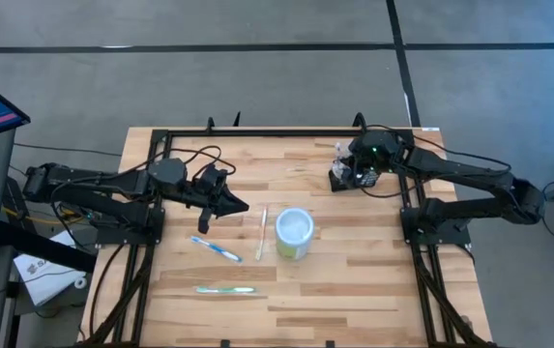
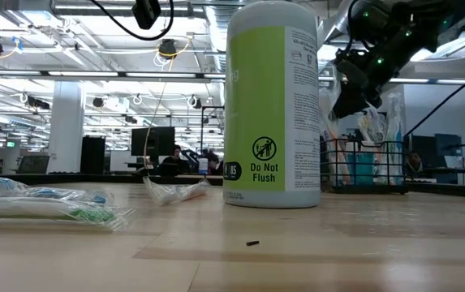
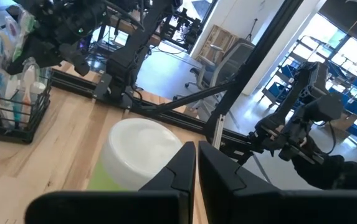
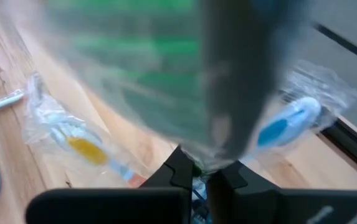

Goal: Pick & Place toothbrushing station
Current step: Put the green toothbrush into the wire organizer

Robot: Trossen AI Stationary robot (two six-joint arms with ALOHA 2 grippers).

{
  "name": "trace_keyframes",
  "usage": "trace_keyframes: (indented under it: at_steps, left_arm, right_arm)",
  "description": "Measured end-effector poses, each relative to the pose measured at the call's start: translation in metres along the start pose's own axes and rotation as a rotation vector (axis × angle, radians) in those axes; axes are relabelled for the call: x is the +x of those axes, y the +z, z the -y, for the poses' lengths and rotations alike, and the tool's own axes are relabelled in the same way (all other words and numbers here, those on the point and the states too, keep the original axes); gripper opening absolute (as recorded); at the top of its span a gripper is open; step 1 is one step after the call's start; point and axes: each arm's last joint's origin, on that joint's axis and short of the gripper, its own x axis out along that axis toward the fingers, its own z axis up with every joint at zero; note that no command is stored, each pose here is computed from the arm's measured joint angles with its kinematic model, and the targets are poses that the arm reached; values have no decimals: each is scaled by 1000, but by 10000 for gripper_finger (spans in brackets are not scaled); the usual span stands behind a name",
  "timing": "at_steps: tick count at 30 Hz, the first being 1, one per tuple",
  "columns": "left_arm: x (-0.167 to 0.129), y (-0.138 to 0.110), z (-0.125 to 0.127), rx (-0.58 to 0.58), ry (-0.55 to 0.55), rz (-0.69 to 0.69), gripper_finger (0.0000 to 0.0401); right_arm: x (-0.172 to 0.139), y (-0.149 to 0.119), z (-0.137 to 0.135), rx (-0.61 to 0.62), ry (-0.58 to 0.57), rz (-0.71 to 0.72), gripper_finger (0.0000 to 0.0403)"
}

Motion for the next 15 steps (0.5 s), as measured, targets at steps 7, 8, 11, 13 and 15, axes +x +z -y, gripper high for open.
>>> trace_keyframes:
  at_steps: [7,8,11,13,15]
  left_arm:
    - [0,0,0,0,0,0,11]
    - [0,0,0,0,3,1,11]
    - [0,0,-1,0,18,8,11]
    - [0,0,-1,0,18,7,11]
    - [0,0,-1,0,19,9,11]
  right_arm:
    - [1,0,1,5,17,-5,10]
    - [3,0,0,5,18,-13,10]
    - [10,-2,0,7,18,-42,15]
    - [18,-3,-1,7,17,-59,16]
    - [26,-4,-1,6,16,-73,16]
